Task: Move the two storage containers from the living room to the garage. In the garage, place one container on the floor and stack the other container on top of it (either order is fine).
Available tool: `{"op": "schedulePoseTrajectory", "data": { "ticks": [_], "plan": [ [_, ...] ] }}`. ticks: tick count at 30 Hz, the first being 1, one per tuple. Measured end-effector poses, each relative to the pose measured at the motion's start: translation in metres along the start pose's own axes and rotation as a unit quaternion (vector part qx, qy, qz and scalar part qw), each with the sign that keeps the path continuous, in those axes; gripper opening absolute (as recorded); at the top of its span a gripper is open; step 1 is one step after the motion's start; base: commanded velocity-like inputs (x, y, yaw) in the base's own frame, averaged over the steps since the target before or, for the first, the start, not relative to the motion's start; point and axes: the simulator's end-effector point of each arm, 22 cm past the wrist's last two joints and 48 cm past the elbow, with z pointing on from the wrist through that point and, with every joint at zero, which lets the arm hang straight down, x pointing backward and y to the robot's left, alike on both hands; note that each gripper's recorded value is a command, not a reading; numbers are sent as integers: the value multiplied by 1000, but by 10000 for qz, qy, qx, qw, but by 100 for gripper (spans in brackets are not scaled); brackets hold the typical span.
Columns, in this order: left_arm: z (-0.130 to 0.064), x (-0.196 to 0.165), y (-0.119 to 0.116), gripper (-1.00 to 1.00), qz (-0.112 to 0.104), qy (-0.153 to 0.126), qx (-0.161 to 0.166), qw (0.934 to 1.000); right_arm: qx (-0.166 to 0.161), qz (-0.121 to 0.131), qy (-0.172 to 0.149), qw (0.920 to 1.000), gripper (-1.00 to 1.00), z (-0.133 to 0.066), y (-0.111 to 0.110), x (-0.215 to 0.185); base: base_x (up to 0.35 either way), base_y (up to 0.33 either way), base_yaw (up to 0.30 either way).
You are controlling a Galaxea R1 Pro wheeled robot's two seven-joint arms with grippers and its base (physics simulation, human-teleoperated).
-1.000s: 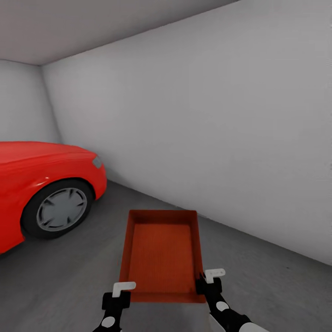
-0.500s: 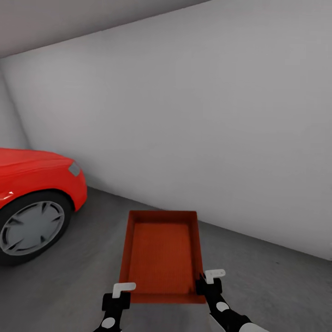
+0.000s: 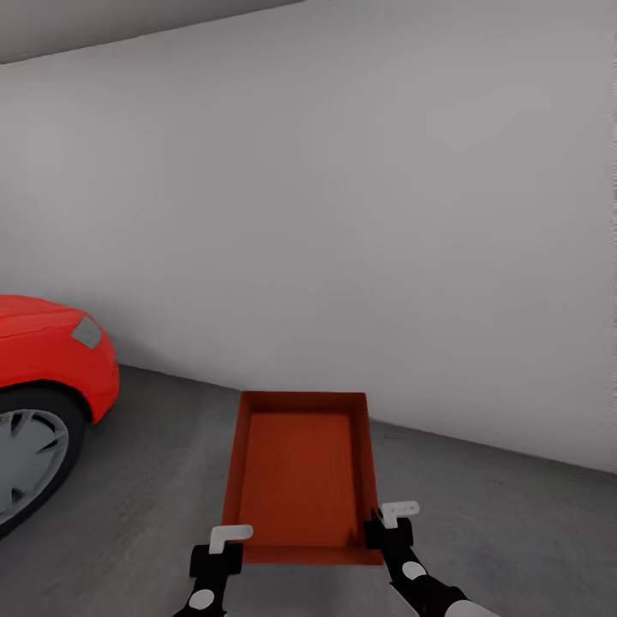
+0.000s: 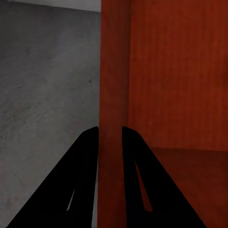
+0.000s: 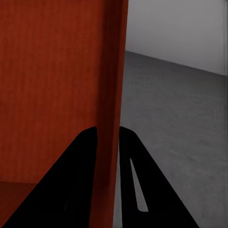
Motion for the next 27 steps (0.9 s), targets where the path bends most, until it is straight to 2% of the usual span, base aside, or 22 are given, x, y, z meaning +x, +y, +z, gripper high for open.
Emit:
{"op": "schedulePoseTrajectory", "data": {
  "ticks": [8, 18, 27],
  "plan": [
    [0, 0, 0, -100, -2, -4, -2, 10000, 0, -2, -4, 10000, -100, 0, 0, 0, 274, 212, -263],
    [0, 0, 0, -100, -4, -1, -2, 10000, -1, -4, -3, 10000, -100, 0, 0, 0, 35, 28, -261],
    [1, 0, 0, -100, 15, 18, 7, 10000, 4, 15, 19, 10000, -100, 0, 0, 1, 1, 0, -51]
  ]
}}
